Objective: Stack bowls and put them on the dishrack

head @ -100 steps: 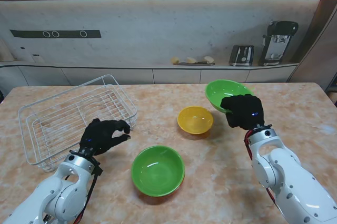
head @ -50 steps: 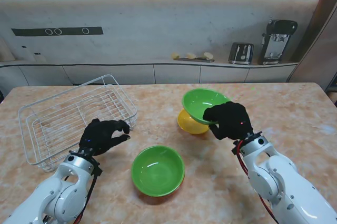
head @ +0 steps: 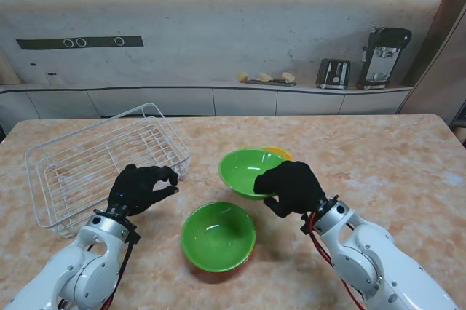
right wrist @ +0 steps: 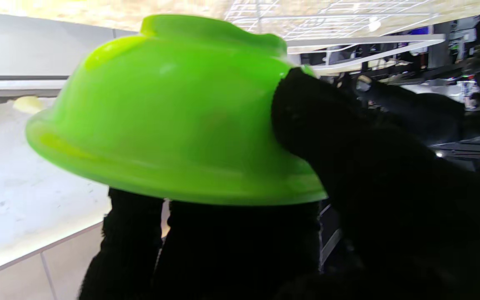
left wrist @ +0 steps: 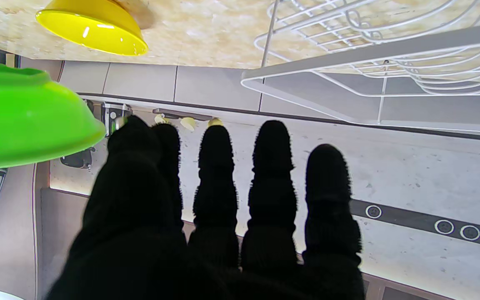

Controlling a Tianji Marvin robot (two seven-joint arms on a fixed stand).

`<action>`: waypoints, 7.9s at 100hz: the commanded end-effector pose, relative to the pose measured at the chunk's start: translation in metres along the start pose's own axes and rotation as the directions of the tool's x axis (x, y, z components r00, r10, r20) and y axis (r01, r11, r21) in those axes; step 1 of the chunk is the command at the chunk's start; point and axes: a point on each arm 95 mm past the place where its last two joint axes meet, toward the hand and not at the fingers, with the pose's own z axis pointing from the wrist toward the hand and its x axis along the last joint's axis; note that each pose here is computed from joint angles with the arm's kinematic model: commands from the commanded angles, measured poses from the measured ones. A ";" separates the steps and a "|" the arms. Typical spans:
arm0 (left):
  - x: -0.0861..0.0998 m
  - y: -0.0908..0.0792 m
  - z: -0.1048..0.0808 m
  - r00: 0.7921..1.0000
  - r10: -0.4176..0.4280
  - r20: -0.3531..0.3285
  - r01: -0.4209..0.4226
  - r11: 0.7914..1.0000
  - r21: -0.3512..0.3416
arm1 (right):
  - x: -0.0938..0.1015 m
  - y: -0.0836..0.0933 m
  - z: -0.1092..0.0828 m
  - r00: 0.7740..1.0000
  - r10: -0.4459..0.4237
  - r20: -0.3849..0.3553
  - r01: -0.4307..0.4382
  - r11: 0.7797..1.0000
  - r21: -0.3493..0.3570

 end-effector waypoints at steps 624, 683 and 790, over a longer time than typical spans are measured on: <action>0.002 -0.001 -0.003 1.000 -0.003 0.007 0.003 1.000 -0.007 | -0.159 -0.120 0.061 0.728 -0.165 0.665 -0.152 0.908 0.391; 0.002 -0.001 -0.002 1.000 -0.004 0.007 0.004 1.000 -0.009 | -0.155 -0.124 0.059 0.692 -0.068 0.719 -0.241 0.917 0.318; 0.001 -0.001 -0.003 1.000 -0.001 0.002 0.001 1.000 -0.002 | -0.145 -0.075 0.053 0.674 0.065 0.736 -0.222 0.968 0.118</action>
